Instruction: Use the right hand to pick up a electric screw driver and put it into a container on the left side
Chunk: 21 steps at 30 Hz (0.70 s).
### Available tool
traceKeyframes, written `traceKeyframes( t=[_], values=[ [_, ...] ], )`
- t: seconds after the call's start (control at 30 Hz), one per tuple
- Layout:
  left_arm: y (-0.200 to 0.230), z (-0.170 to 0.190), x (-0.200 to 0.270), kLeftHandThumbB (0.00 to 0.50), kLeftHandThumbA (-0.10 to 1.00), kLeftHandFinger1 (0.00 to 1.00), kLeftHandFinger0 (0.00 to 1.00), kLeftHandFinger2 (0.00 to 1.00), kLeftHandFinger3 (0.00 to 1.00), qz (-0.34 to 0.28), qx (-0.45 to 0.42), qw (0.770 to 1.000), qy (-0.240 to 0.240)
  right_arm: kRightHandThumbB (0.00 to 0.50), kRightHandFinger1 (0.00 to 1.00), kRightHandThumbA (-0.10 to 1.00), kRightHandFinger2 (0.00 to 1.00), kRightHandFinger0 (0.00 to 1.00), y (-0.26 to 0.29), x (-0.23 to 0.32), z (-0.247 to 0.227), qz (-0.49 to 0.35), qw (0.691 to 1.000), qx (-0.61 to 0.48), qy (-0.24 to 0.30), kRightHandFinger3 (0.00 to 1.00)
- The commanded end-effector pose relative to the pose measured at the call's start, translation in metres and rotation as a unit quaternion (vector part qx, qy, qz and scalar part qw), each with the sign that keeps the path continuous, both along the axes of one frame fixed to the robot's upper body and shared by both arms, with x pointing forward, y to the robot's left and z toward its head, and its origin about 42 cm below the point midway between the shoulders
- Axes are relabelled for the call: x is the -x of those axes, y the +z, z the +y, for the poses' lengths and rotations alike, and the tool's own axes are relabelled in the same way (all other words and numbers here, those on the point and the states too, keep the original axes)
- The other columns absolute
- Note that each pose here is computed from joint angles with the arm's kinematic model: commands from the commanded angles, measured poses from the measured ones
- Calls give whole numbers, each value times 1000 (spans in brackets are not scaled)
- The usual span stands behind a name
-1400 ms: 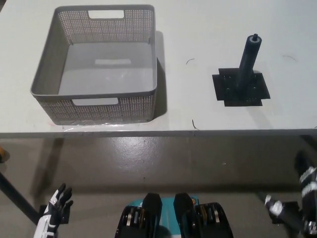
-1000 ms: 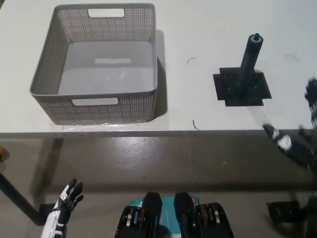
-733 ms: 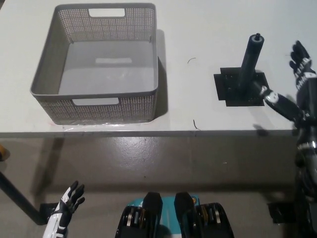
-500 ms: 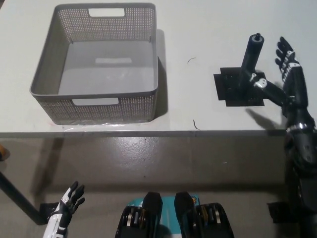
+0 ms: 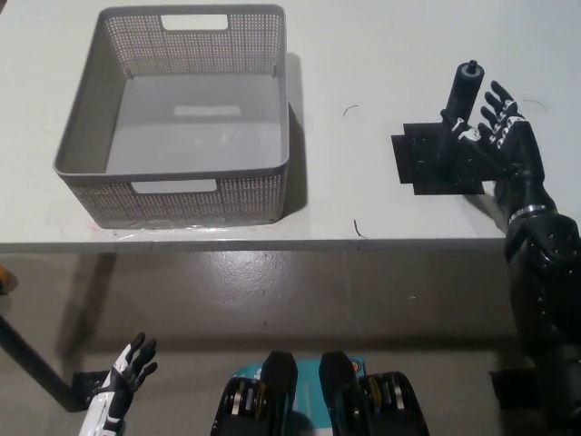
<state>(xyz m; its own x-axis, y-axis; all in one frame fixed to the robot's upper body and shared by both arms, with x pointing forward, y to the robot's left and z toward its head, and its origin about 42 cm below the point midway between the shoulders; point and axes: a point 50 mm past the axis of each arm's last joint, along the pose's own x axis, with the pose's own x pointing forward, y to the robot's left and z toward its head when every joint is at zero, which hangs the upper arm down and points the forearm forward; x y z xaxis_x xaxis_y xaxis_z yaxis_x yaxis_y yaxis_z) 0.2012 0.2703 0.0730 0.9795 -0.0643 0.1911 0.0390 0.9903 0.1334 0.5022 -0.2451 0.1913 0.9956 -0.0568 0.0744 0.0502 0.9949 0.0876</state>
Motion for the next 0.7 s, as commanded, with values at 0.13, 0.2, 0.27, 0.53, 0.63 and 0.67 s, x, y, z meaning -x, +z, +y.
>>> traceKeyframes(
  t=[0.13, 0.2, 0.27, 0.53, 0.63, 0.67],
  values=[
    [5, 8, 2, 269, 1000, 1000, 1000, 1000, 1000, -19, 3, 1000, -15, 497, 1000, 1000, 1000, 1000, 33, -36, -8, -4, 1000, -21, 14, 1000],
    [5, 8, 2, 265, 1000, 1000, 1000, 1000, 1000, -20, 2, 1000, -15, 500, 1000, 1000, 1000, 1000, 39, -47, -3, 8, 1000, 6, 11, 1000],
    [3, 7, 3, 266, 1000, 1000, 1000, 1000, 1000, -16, -1, 1000, -22, 491, 1000, 943, 1000, 1000, 42, -54, -1, 28, 999, 32, 4, 1000],
    [2, 0, 1, 277, 1000, 1000, 1000, 1000, 1000, -14, 0, 999, -29, 482, 1000, 414, 1000, 951, 84, -83, 38, 54, 978, 192, -53, 1000],
    [2, -2, 3, 268, 1000, 1000, 1000, 1000, 1000, -14, -3, 999, -32, 220, 6, -98, 26, 5, 90, -82, 48, 32, 968, 219, -115, 105],
    [2, -2, 3, 267, 1000, 1000, 1000, 1000, 1000, -14, -4, 999, -33, 212, 1, -100, 21, 1, 90, -82, 49, 30, 969, 217, -115, 115]
  ],
)
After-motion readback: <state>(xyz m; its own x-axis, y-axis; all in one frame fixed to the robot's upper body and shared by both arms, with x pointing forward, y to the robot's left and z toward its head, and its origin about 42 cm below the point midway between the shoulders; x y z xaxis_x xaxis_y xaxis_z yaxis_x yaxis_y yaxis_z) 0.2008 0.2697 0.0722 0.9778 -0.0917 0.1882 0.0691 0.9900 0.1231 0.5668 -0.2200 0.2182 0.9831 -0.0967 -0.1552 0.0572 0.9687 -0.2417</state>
